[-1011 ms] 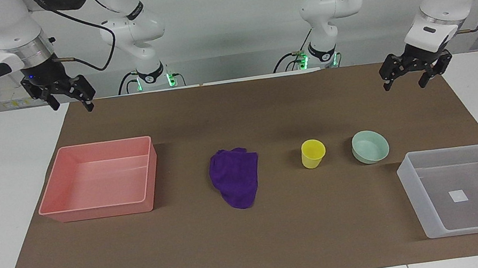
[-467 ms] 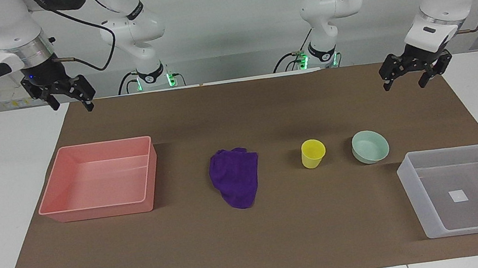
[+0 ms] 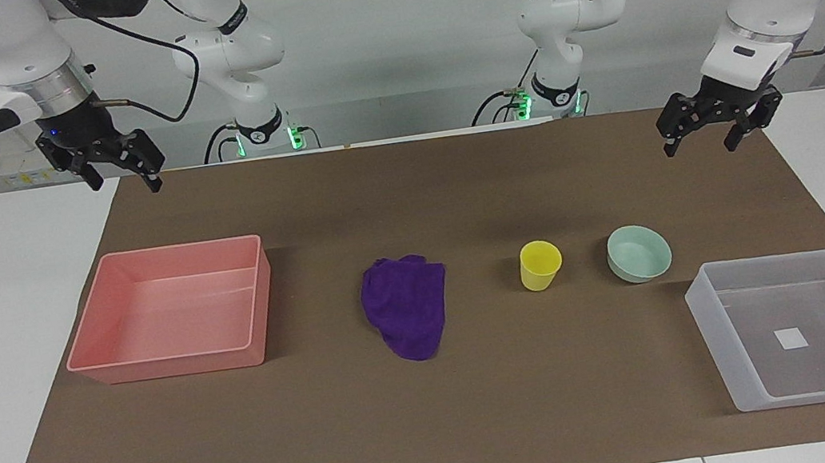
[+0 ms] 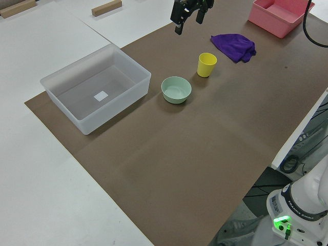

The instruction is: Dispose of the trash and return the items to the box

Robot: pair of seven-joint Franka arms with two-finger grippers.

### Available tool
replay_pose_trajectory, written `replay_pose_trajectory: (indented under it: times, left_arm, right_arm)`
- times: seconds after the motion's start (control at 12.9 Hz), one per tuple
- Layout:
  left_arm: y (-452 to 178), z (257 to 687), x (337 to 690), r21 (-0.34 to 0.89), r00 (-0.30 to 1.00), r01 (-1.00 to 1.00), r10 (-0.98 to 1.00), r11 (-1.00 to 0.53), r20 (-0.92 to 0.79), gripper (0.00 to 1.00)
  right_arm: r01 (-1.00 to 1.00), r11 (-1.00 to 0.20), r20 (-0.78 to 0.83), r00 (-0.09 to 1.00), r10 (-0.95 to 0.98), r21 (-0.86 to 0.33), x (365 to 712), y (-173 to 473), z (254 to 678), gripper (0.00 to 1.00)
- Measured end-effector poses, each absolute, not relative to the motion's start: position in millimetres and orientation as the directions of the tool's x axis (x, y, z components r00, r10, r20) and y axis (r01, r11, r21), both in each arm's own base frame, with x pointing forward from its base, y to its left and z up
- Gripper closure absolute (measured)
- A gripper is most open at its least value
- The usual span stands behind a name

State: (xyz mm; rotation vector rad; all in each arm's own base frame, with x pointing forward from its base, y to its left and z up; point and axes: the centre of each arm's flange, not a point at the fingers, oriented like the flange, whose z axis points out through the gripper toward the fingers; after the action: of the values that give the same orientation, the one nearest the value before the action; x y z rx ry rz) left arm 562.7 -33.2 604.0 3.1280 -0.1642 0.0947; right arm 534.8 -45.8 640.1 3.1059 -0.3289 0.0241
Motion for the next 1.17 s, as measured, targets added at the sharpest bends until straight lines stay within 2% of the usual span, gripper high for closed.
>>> replay_pose_trajectory:
  times: [0.23,1.17]
  left_arm:
    - [-28.7,588.6,567.8,0.003,0.992,-0.096,-0.096,-0.995,0.086,0.0]
    - [-6.6,400.2,564.4,-0.002,0.983,-0.057,-0.056,-0.998,0.177,0.0]
  right_arm:
    - [-0.21,-0.978,0.017,0.978,-0.209,0.016,534.8,-45.8,640.0,0.0]
    - [-0.207,-0.978,0.017,0.978,-0.207,0.016,534.9,-44.6,640.0,0.0]
